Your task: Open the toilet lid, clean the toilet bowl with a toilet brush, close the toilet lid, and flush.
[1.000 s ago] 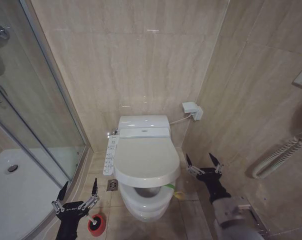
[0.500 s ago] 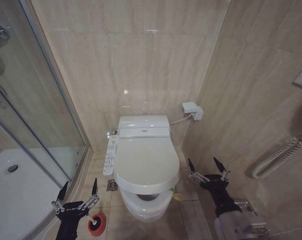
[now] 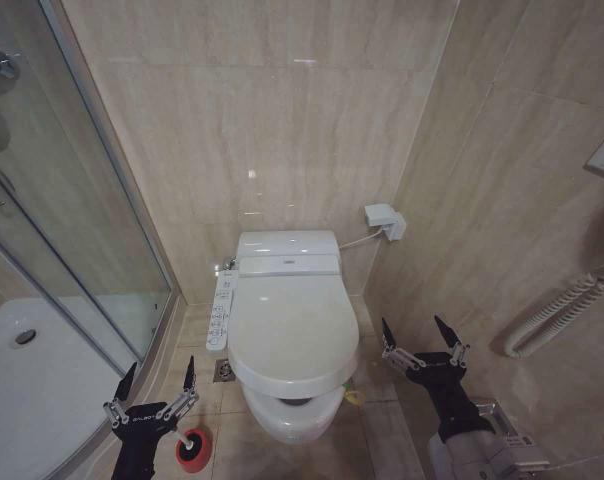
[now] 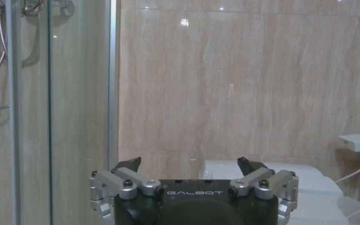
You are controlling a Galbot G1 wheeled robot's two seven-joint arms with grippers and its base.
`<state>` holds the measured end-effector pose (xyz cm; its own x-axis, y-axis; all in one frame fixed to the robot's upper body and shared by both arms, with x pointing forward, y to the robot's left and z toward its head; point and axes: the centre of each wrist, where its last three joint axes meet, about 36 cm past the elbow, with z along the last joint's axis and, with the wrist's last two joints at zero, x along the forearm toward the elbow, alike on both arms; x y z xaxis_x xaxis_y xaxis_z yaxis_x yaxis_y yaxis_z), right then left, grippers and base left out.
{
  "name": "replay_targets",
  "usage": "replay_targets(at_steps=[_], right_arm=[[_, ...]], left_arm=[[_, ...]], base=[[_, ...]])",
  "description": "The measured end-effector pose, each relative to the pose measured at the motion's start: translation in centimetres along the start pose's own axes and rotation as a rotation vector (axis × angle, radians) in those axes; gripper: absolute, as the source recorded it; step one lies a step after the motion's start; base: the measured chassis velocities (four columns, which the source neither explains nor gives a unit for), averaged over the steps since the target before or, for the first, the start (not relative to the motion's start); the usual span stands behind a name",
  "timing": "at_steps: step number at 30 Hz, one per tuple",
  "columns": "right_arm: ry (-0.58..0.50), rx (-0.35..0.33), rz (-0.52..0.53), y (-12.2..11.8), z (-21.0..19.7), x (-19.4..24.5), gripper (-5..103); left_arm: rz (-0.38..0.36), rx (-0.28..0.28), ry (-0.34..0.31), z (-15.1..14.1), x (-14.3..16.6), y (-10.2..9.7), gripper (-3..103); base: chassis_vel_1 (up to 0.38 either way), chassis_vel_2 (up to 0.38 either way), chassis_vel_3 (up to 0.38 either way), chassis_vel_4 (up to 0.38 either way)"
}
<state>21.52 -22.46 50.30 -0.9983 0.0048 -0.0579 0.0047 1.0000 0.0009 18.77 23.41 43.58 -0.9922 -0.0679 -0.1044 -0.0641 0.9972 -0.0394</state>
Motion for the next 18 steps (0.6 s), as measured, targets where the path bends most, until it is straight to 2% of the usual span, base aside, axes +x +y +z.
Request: replay_targets(at_steps=[8, 18], right_arm=[[-0.031, -0.027, 0.066, 1.1, 0.5, 0.9, 100], [-0.112, 0.058, 0.058, 0.7, 2.1, 0.6, 100]], left_arm=[[0.0, 0.0, 0.0, 0.0, 0.0, 0.0, 100], [0.0, 0.0, 0.0, 0.0, 0.0, 0.0, 100]], base=[[0.0, 0.0, 0.0, 0.0], [0.0, 0.0, 0.0, 0.0]])
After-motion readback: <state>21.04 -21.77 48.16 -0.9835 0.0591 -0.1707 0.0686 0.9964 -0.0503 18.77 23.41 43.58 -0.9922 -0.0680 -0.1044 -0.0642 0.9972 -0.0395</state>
